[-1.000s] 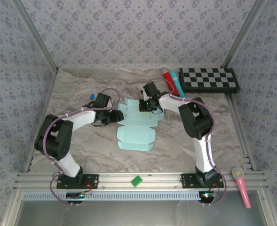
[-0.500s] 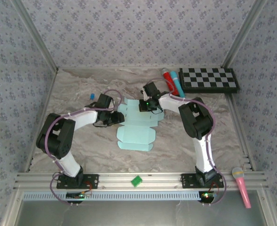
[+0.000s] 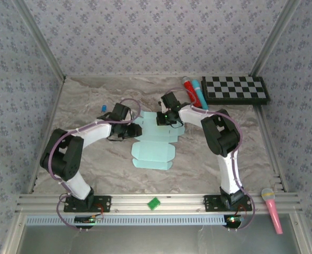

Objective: Fold the paper box

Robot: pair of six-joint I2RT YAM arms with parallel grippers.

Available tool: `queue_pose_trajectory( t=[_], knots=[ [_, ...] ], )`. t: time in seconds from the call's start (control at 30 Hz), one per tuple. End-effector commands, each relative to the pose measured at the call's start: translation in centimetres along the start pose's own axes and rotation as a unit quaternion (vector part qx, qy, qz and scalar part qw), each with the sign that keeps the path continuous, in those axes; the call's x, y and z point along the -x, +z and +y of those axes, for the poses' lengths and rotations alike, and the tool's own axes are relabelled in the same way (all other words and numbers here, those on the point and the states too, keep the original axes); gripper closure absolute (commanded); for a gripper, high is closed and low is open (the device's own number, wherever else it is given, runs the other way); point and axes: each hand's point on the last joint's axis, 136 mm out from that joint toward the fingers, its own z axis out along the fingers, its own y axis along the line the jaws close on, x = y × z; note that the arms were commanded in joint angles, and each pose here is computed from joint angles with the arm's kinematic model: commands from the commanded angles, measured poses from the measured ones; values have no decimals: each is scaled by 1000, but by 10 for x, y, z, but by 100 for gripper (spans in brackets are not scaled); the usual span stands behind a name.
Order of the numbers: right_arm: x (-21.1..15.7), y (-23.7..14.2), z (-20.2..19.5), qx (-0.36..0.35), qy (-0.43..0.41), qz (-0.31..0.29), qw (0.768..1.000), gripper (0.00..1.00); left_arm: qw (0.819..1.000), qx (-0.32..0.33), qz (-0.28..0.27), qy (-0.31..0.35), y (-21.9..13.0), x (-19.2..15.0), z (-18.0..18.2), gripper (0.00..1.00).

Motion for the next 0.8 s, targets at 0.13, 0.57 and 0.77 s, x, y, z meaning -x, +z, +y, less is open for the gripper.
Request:
queue_pose_trajectory(
  t=[0.13,0.57,0.77],
  knots=[
    [-37,17,-14,-22,21,64,997,94,999,-32,-1,38,-4,2,-31,59],
    [-38,16,-13,-23,23,65,997,94,997,-29,45,62,22,-15,-41,60],
    [-38,13,-12,-24,21,63,998,94,997,-10,32,70,15,-9,-37,60]
  ],
)
